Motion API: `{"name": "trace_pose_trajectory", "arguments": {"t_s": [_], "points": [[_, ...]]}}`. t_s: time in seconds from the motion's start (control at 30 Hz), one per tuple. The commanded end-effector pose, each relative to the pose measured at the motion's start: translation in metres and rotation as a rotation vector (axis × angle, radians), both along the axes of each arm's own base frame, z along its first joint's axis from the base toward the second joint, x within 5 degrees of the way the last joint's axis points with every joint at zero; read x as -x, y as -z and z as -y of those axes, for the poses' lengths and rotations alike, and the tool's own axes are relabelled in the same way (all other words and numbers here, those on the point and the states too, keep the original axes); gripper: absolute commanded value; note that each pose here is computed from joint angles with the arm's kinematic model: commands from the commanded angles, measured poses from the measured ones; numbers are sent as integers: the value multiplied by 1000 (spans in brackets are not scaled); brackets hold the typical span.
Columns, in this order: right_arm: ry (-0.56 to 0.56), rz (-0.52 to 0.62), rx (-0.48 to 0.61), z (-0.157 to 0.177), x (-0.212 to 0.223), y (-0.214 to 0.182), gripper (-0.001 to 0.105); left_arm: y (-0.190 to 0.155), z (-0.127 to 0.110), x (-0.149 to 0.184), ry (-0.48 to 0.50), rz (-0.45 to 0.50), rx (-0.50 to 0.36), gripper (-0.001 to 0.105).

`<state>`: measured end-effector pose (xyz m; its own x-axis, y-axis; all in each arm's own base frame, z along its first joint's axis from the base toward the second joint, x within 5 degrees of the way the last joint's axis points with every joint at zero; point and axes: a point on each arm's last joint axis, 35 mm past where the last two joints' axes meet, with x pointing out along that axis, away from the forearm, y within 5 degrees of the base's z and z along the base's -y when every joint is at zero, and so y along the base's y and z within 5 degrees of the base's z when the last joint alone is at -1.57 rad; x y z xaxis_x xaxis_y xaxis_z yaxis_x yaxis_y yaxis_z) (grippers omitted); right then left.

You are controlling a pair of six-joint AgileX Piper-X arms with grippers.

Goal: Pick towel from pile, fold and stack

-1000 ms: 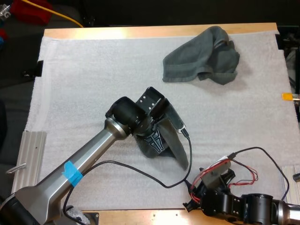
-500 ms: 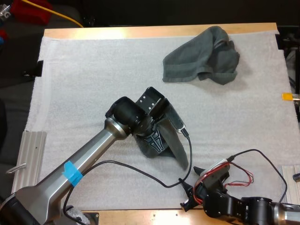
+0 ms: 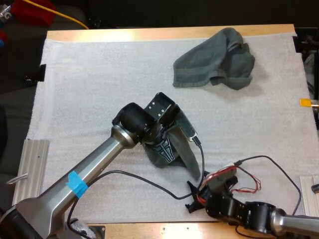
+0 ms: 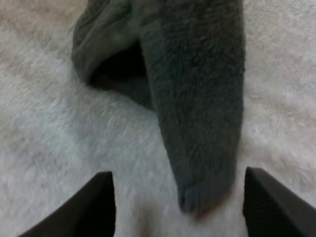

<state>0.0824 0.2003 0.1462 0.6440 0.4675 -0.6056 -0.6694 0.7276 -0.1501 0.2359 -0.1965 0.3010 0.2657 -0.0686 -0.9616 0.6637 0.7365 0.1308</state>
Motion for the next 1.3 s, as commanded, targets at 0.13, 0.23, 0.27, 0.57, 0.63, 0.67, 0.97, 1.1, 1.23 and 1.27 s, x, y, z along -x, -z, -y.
{"name": "trace_pose_trajectory", "arguments": {"t_s": [0.13,0.23,0.27,0.57,0.63,0.67,0.97,1.1,1.23,1.27], "points": [[8,-30,-69,-4,-16,5,55,-5,-2,2,-14,-5,5,0],[17,-42,-74,-5,-20,10,54,-5,-2,2,-14,-5,5,0],[17,-44,-65,-5,-20,11,49,-5,-2,2,-14,-7,3,0],[30,-38,-44,-4,-20,13,1,-5,-3,3,-14,-16,-5,0],[31,-38,-44,-4,-20,13,1,-5,-4,4,-14,-23,-11,0],[35,-35,-39,-4,-21,13,1,-5,-4,4,-14,-26,-13,0],[-13,33,-51,-2,-20,-4,1,-4,-6,7,-11,-53,-38,0],[21,88,-7,8,-18,-22,1,-4,-7,8,-9,-63,-47,7],[6,110,23,17,-14,-33,1,-4,-7,8,-5,-64,-47,7],[-1,119,25,19,-13,-36,1,-4,-7,8,-6,-65,-47,3]]}}
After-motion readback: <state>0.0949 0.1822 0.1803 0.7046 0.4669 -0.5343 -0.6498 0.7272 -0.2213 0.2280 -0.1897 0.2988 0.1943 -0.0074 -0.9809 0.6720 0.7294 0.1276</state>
